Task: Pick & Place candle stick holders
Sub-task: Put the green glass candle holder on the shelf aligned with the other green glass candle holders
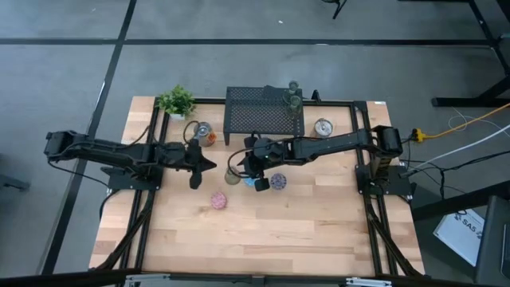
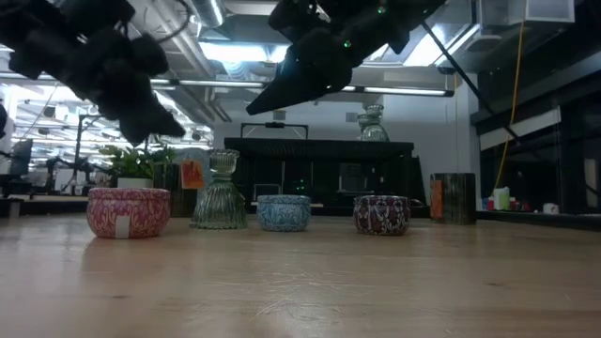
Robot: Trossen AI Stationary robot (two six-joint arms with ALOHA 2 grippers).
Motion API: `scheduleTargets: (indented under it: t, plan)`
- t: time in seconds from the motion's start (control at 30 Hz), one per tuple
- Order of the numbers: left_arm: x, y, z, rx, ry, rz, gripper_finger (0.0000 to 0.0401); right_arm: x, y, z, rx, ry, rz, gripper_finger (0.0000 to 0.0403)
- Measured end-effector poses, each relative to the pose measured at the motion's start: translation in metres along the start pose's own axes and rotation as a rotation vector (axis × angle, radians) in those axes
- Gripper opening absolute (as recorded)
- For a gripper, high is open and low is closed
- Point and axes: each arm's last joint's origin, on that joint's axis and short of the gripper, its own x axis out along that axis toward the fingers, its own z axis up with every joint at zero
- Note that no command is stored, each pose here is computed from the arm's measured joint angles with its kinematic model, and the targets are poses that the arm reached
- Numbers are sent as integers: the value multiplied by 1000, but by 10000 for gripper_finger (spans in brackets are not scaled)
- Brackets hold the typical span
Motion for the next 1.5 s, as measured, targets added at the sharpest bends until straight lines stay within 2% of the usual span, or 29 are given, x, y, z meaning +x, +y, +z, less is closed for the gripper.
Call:
scheduleTargets:
  t: [0.27,0.47,0.67,0.87,1.3,1.5]
  plan:
    - [27,3,-20,-29,185,25,2,0,1,-2,34,22,8,133]
    - [45,0,-23,52,169,2,2,0,1,-2,54,25,9,133]
    - [57,3,-33,40,210,32,2,0,1,-4,55,40,14,133]
    - [68,3,-35,39,178,30,2,0,2,-5,56,54,20,133]
    - [112,-10,-7,135,176,37,2,0,3,-6,64,68,24,133]
    - [109,-16,7,140,124,-8,2,-1,5,-13,67,135,46,133]
